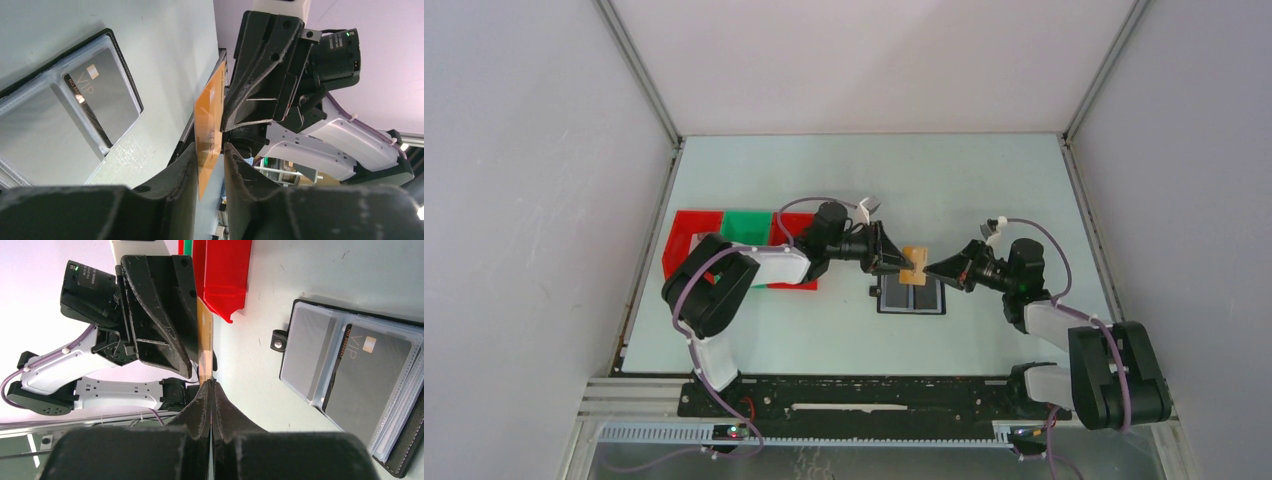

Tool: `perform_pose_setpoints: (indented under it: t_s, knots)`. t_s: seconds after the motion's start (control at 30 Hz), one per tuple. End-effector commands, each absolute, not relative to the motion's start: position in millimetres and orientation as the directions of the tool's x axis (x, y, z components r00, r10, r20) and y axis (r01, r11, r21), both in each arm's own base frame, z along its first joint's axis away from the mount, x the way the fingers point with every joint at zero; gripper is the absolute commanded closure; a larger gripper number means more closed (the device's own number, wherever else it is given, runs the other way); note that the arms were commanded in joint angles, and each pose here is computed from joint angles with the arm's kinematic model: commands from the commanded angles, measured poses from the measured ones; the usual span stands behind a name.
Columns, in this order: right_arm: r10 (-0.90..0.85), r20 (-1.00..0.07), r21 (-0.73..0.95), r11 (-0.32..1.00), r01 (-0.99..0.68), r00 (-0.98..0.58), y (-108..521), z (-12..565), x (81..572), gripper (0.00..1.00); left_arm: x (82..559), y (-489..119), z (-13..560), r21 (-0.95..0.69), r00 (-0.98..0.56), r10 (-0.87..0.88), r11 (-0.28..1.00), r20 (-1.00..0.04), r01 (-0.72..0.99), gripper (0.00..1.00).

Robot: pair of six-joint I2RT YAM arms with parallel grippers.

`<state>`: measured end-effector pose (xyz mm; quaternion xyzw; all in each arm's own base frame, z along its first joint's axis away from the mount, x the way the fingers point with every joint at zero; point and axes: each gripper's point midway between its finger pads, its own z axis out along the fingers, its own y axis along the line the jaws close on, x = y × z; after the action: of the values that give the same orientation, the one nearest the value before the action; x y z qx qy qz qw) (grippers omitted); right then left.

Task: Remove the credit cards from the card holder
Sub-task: Place the credit card in the storage box.

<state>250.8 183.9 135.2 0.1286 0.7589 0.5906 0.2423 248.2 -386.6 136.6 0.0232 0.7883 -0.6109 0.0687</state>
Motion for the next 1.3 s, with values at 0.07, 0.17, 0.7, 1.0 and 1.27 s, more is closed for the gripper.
perform_pose_setpoints:
  t_s: [0.07,0.17,0.7,1.0,1.27]
  knots:
    - [0.467,-0.225,0.962,0.247,-0.118,-0.855,186.5,137.7,248.6,1.0,245.1,-385.3,150.9,-0.971,-0.988,-0.053,0.197,-0.148,0.135,0.81]
    - [0.462,-0.223,0.962,0.247,-0.117,-0.859,186.8,136.2,246.9,1.0,246.6,-383.8,147.5,-0.964,-0.986,-0.055,0.224,-0.156,0.14,0.99]
    - [0.453,-0.341,0.865,0.494,-0.086,-0.824,157.6,121.8,235.7,0.38,276.5,-227.9,160.8,-0.68,-0.926,-0.028,0.687,-0.376,0.255,1.0]
    - [0.446,-0.337,0.869,0.486,-0.091,-0.829,158.9,124.0,235.2,0.38,284.9,-114.5,177.0,-0.394,-0.887,-0.059,0.908,-0.459,0.143,1.0]
    - [0.431,-0.32,0.872,0.483,-0.084,-0.844,160.2,123.2,229.3,0.39,308.3,-53.7,174.8,-0.175,-0.853,0.021,0.976,-0.521,0.131,1.0]
